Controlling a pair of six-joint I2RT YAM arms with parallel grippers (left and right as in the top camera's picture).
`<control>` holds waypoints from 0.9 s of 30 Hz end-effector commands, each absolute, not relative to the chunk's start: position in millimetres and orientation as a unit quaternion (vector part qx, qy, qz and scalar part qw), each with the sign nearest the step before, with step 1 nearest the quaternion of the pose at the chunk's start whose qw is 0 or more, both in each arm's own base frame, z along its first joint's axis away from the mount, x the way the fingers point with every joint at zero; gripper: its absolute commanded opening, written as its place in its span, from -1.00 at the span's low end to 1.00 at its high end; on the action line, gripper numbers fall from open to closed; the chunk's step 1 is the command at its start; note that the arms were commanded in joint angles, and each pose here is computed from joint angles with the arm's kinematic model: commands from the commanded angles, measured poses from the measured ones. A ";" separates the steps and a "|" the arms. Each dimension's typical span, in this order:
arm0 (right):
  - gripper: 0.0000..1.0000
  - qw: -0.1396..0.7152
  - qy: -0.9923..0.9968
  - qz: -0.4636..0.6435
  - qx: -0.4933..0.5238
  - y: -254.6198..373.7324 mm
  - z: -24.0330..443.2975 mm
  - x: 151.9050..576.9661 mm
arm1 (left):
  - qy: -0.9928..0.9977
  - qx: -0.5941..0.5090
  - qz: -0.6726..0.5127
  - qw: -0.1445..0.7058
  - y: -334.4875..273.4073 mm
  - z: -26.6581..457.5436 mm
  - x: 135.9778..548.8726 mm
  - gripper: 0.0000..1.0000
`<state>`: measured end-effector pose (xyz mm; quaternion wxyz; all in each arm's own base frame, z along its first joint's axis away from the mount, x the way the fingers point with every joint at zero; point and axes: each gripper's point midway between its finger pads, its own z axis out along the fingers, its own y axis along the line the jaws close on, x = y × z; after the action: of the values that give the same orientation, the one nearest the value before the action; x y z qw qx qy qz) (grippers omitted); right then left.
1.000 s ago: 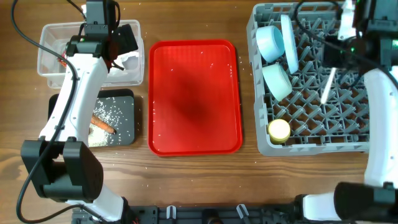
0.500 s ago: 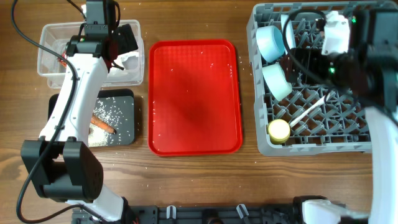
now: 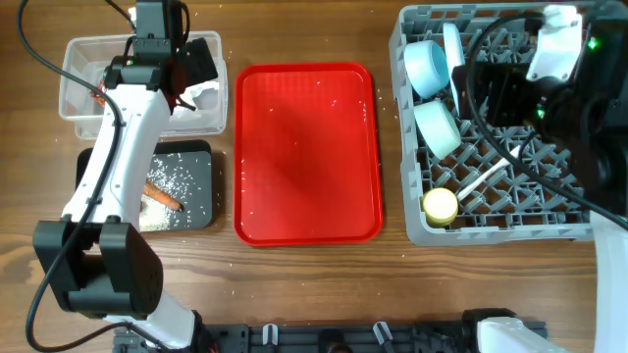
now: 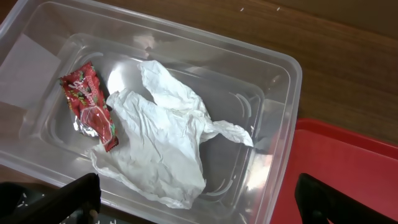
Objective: Sort waste into correct bins and load items into the dishwasher rack
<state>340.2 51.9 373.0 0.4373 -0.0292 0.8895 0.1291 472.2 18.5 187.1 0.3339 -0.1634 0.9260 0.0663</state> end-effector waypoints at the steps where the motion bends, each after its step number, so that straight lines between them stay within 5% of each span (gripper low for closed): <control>1: 1.00 0.503 0.854 0.117 -0.055 53.3 370.6 337.7 | 0.922 -0.165 0.075 0.343 22.6 194.7 472.1 1.00; 10: 0.99 0.681 0.725 0.091 -0.053 41.5 261.0 276.2 | 0.922 -0.165 0.075 0.343 22.6 194.7 472.1 1.00; 15: 0.99 0.719 0.687 0.092 -0.055 40.5 210.7 255.5 | 0.922 -0.165 0.075 0.343 22.7 194.7 472.0 1.00; 27: 0.99 0.706 0.699 0.100 -0.059 42.7 178.7 242.3 | 0.922 -0.165 0.075 0.343 22.7 194.7 472.0 1.00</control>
<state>243.7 40.6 175.2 0.7004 -0.0557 0.7052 0.0945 472.5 19.7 187.7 0.3354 -0.1646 0.9250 0.0696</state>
